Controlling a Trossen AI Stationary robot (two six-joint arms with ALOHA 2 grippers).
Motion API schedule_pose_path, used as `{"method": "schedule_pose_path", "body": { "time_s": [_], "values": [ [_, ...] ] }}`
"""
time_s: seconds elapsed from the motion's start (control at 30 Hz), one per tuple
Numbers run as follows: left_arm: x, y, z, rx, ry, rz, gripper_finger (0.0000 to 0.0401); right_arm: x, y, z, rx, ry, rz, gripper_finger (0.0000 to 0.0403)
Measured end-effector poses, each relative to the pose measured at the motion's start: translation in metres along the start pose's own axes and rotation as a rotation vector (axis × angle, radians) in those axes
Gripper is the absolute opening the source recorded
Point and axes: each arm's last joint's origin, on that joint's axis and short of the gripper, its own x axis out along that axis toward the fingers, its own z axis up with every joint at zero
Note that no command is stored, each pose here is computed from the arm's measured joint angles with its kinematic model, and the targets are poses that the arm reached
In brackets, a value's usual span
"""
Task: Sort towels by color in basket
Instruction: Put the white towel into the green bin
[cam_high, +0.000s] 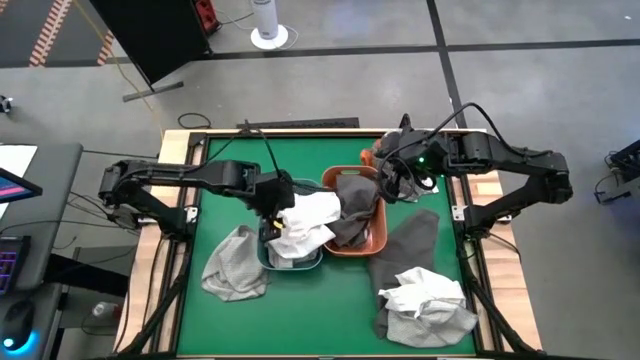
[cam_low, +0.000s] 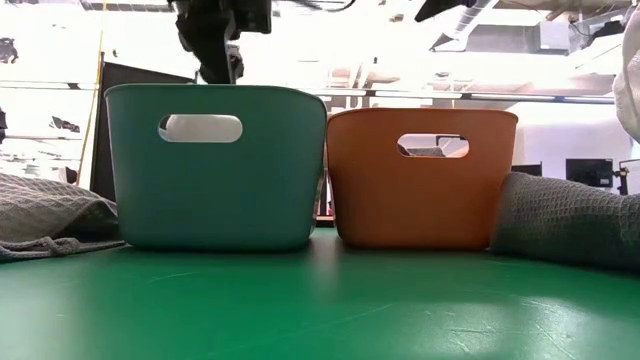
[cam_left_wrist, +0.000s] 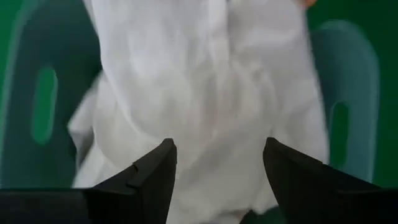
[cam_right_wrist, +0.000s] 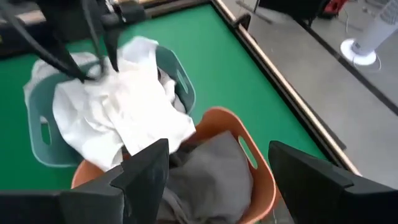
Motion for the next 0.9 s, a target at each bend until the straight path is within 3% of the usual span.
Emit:
{"method": "schedule_pose_path", "body": {
  "time_s": [0.17, 0.3, 0.47, 0.63, 0.9],
  "values": [
    [-0.004, -0.007, 0.017, 0.068, -0.174, -0.017, 0.0230, 0.000, 0.000, -0.002, 0.034, 0.021, -0.004, 0.0306],
    [0.009, -0.008, 0.027, 0.133, -0.219, 0.076, 0.0230, -0.001, 0.004, -0.001, 0.056, 0.003, 0.012, 0.0306],
    [0.056, 0.001, 0.032, 0.136, -0.116, 0.134, 0.0230, 0.003, 0.014, 0.000, 0.061, -0.018, 0.018, 0.0306],
    [0.112, 0.006, 0.023, 0.115, 0.082, 0.137, 0.0224, 0.015, 0.029, 0.000, 0.038, 0.000, 0.039, 0.0306],
    [0.146, 0.008, 0.002, 0.024, 0.327, 0.101, 0.0210, 0.025, 0.044, -0.005, -0.003, 0.041, 0.053, 0.0306]
  ]
}}
